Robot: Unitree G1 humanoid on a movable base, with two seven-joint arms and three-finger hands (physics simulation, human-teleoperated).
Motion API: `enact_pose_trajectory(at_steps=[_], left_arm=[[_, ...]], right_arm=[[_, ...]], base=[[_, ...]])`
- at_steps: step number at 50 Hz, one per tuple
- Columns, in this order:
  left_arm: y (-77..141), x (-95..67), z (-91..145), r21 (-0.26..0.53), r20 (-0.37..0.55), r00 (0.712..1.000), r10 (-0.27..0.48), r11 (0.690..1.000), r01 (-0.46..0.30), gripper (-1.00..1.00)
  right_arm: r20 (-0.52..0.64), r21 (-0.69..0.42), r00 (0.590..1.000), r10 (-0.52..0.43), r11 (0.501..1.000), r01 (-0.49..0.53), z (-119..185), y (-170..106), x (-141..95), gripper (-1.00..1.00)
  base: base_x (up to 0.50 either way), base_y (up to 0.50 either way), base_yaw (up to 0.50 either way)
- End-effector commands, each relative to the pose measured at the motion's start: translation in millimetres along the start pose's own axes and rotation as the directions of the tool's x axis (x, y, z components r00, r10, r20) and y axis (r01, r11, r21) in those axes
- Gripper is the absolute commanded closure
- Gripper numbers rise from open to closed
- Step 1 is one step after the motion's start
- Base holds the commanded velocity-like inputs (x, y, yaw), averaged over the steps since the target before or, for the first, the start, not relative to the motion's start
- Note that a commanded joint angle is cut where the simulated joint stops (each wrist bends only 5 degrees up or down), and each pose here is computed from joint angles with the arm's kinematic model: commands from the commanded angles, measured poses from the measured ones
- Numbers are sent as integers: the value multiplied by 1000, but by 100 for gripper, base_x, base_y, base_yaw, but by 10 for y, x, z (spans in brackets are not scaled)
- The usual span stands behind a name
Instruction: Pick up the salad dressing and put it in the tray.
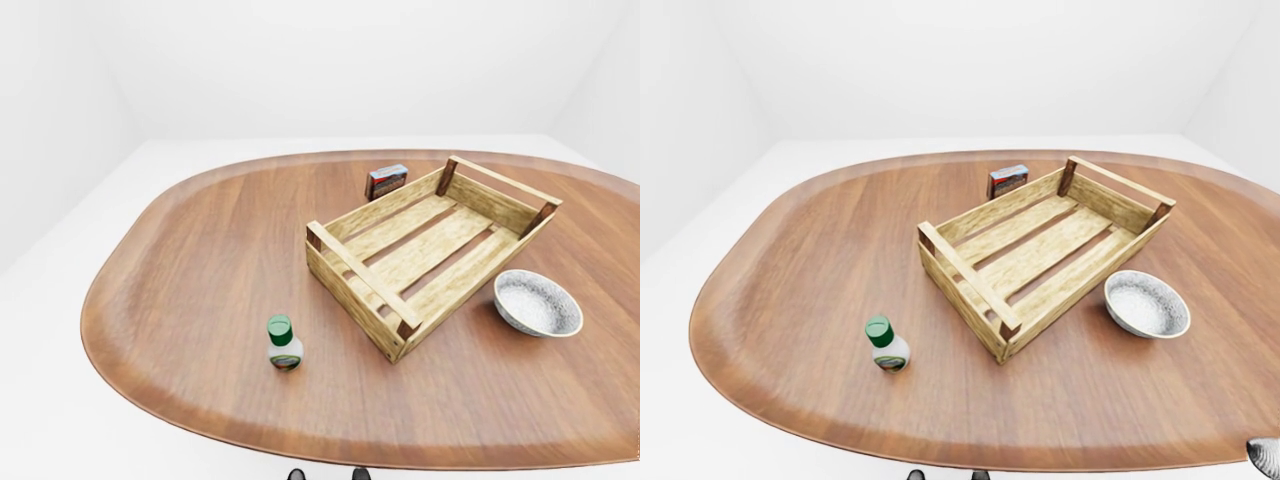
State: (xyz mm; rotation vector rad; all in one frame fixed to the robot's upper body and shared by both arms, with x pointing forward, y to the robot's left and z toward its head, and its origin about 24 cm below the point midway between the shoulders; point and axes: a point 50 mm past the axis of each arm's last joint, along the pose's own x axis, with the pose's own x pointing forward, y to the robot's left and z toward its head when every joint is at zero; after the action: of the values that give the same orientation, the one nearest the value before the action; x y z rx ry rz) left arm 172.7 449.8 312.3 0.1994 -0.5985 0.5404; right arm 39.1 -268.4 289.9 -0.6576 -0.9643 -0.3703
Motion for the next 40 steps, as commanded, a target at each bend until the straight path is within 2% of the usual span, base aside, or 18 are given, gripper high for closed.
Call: enact_pose_trajectory(at_steps=[1,8,30,36,40], left_arm=[[-5,-8,48,4,20,1000,-5,1000,5,-100],[-26,-5,32,3,17,1000,-12,1000,12,-100],[-53,-19,27,9,21,1000,-22,1000,22,-100],[-47,-24,21,10,20,1000,-22,1000,22,-100],[-74,-16,14,8,20,999,-26,1000,26,-100]], right_arm=[[-15,-39,999,32,999,-32,25,-14,-6,-100],[11,-6,1000,8,1000,-8,47,-31,3,-100],[-21,28,999,25,999,-24,-11,14,-9,-100],[-45,10,998,37,999,-36,-34,27,-21,-100],[-62,-49,998,20,999,-23,-92,71,5,-100]], base=[[50,0,0],[50,-2,0],[49,-15,0],[48,-20,0],[28,-12,0]])
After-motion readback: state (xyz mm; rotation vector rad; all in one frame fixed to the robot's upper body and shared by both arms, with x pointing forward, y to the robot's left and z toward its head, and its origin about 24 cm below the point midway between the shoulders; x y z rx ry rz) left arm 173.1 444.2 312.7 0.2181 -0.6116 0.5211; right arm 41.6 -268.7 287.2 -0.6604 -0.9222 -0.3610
